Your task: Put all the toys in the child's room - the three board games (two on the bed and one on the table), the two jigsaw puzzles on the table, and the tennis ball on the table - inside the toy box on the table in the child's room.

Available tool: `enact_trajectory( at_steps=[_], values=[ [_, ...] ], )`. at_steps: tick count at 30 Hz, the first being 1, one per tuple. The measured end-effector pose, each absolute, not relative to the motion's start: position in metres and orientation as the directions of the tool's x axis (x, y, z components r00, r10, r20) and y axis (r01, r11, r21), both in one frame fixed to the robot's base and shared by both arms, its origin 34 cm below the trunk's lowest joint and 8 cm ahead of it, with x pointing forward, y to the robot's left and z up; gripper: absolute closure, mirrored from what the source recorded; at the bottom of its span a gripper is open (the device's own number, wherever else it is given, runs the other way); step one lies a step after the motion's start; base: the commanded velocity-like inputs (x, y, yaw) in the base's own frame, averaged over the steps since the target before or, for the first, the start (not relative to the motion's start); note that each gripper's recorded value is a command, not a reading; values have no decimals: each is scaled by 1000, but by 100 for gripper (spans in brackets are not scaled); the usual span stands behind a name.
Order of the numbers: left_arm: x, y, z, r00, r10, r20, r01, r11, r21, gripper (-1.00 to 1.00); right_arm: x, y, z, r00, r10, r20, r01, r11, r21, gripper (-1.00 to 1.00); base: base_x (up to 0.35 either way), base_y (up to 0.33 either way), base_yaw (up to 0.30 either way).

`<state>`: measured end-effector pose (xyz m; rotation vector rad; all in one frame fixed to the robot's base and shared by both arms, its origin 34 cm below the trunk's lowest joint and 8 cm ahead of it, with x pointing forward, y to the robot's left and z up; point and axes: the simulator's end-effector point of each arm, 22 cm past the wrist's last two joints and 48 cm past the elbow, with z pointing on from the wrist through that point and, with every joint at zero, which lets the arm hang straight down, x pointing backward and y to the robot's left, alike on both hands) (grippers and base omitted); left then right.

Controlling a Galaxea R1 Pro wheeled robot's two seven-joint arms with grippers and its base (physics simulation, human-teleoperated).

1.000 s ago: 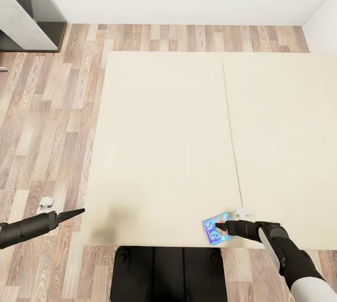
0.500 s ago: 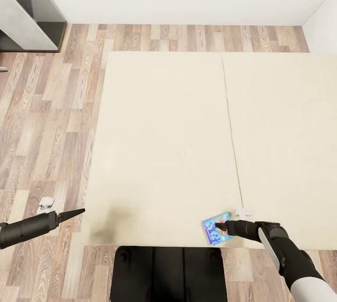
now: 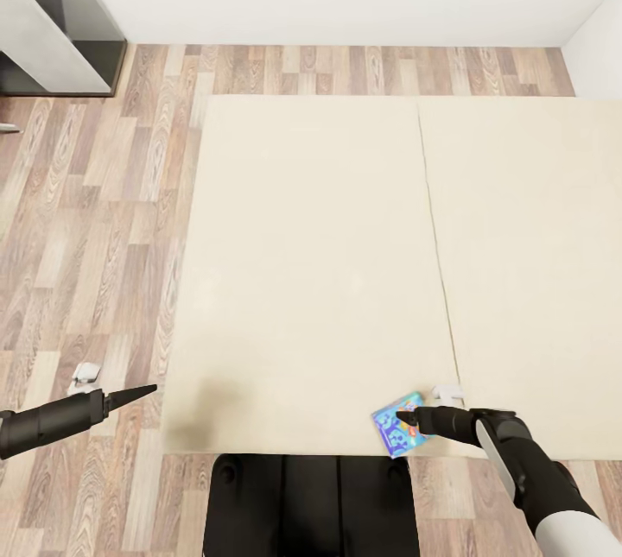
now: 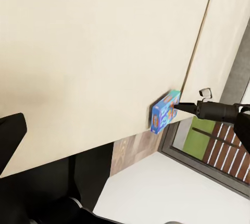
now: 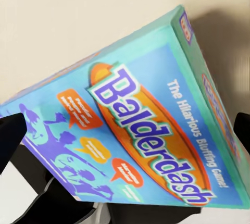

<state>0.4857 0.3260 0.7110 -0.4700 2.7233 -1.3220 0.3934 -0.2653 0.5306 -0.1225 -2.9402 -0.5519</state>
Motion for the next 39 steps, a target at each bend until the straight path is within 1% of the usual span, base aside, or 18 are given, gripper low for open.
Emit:
enact_trajectory(
  at_steps=[13,23,39],
  values=[
    [486,326,711,-950,-306,63,-239,581,-778,-100,393,-259,531,-985,55,161,111,926,361,-100,0,10,0],
    [486,326,711,-950,-306,63,-239,582,-778,-100,393,-259,531,-985,55,161,111,926,362,-100,0,138,0],
    [486,326,711,-950,-306,63,-238,581,-778,-100,393,-259,531,-986,55,160,110,926,362,-100,0,11,0]
  ],
)
